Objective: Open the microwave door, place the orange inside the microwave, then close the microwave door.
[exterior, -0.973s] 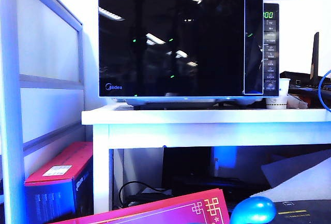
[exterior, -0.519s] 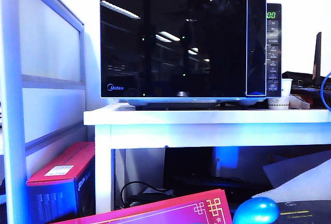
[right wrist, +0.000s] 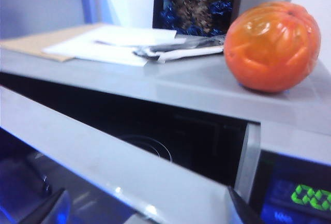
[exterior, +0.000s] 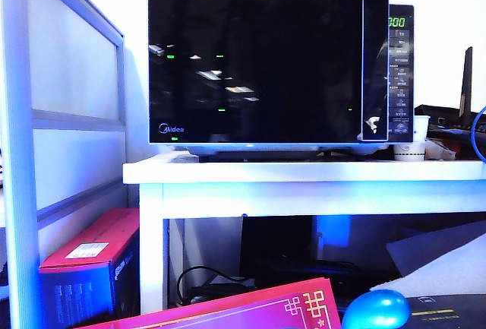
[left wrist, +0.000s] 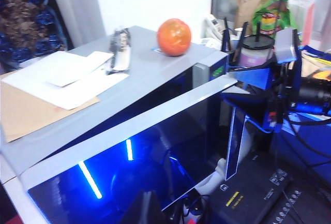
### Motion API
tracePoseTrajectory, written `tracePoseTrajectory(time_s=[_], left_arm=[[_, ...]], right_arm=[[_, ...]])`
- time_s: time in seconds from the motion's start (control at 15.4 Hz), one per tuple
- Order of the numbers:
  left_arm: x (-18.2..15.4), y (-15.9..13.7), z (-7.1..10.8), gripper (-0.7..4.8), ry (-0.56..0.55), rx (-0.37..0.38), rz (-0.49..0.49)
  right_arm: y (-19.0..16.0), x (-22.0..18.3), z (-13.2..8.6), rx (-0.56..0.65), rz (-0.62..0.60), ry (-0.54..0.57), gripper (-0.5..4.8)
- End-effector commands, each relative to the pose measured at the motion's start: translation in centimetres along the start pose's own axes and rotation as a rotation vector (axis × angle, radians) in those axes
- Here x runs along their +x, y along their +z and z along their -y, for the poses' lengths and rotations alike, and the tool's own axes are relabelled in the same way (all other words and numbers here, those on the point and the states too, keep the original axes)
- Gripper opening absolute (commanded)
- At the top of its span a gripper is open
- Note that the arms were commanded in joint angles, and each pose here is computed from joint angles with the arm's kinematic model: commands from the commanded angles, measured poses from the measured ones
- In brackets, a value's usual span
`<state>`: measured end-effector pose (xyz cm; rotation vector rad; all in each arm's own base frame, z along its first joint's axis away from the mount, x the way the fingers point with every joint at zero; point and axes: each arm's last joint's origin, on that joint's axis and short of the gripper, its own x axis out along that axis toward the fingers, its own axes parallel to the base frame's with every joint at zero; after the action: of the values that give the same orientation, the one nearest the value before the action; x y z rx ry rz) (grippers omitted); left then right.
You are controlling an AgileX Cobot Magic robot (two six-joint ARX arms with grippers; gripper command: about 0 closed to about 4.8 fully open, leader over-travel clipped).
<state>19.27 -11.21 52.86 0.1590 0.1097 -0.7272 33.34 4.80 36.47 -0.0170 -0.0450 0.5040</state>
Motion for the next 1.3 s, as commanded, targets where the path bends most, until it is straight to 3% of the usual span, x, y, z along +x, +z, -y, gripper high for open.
tracePoseTrajectory(time_s=[0.06,0.39,0.52,0.71,0.84,1.17,1.3], left_arm=[[-0.1,0.1,0.0,-0.03,-0.001,0.005,0.006],[-0.1,0.0,0.0,-0.03,-0.001,0.004,0.003],[-0.1,0.0,0.0,-0.03,-0.002,0.004,0.003],[-0.1,0.1,0.0,-0.03,-0.002,0.004,0.003],[-0.1,0.0,0.0,-0.03,-0.002,0.004,0.003],[-0.1,0.0,0.0,-0.03,-0.002,0.004,0.003],[-0.1,0.0,0.0,-0.03,-0.002,0.003,0.003]], right_arm=[[0.9,-0.1,-1.0,0.028,-0.002,0.217,3.87],[4.9,-3.1,-2.2,-0.029,0.108,0.223,3.86],[5.4,-3.5,-1.9,-0.035,0.126,0.035,3.86],[3.5,-2.8,-1.2,0.023,-0.023,-0.103,3.87],[2.2,-1.9,-0.9,0.04,-0.072,-0.086,3.87],[1.7,-1.4,-0.9,0.048,-0.086,-0.034,3.86],[1.6,-1.3,-0.5,0.041,-0.086,-0.163,3.86]])
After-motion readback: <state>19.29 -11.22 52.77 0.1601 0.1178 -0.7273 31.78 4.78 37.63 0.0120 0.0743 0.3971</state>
